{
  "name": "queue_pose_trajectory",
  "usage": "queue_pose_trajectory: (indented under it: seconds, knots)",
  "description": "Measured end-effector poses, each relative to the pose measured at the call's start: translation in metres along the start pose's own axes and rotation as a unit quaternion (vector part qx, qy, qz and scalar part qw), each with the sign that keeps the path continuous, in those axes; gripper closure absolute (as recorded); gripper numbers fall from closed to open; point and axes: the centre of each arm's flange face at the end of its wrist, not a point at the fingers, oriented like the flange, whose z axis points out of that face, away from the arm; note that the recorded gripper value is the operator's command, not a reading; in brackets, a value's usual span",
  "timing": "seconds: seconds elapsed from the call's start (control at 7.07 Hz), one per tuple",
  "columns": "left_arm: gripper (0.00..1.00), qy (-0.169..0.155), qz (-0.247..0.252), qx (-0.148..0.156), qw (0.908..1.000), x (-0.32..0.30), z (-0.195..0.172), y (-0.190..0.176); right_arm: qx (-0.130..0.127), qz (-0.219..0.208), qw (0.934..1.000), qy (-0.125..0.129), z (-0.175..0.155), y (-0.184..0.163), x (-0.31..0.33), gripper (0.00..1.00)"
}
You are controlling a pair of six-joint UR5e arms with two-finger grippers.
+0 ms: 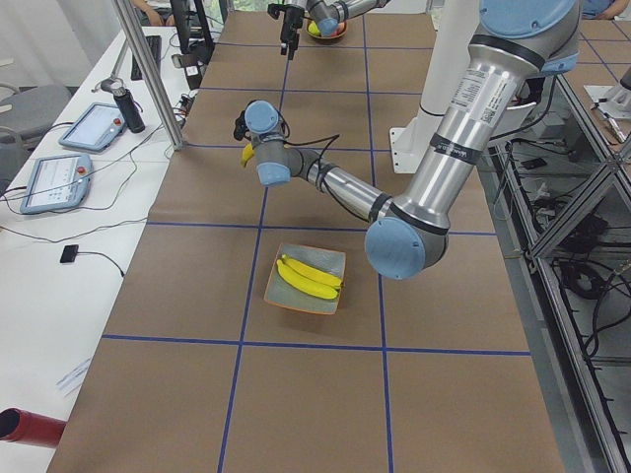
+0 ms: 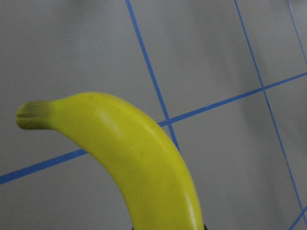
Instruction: Transfer all bananas from basket to plate
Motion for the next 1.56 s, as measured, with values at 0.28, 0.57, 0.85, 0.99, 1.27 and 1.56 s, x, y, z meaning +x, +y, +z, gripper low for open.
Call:
queue_pose_trajectory:
  seconds: [0.28,0.57,0.85,0.99,1.27,1.56]
  knots:
    - [1.0,-0.054,0.029,-0.005,0.9981,-0.055,-0.011,0.02,0.011,-0.006,0.9999,0.008,0.005,-0.007,0.009,0.0]
    - [1.0,-0.126,0.054,-0.008,0.9905,-0.085,-0.022,0.016,0.024,-0.009,0.9996,0.011,0.009,-0.01,0.011,0.0]
    - [1.0,-0.218,0.1,-0.03,0.9704,-0.124,-0.036,0.015,0.033,-0.01,0.9993,0.012,0.015,-0.009,0.011,0.0]
    - [1.0,-0.273,0.123,-0.048,0.9529,-0.141,-0.048,0.02,0.038,-0.011,0.9991,0.013,0.021,-0.007,0.01,0.0]
    - [1.0,-0.379,0.141,-0.097,0.9093,-0.161,-0.075,0.049,0.045,-0.015,0.9988,0.013,0.034,0.0,0.006,0.0]
    - [1.0,-0.428,0.141,-0.123,0.8843,-0.178,-0.093,0.091,0.053,-0.019,0.9983,0.014,0.051,0.012,0.005,0.0]
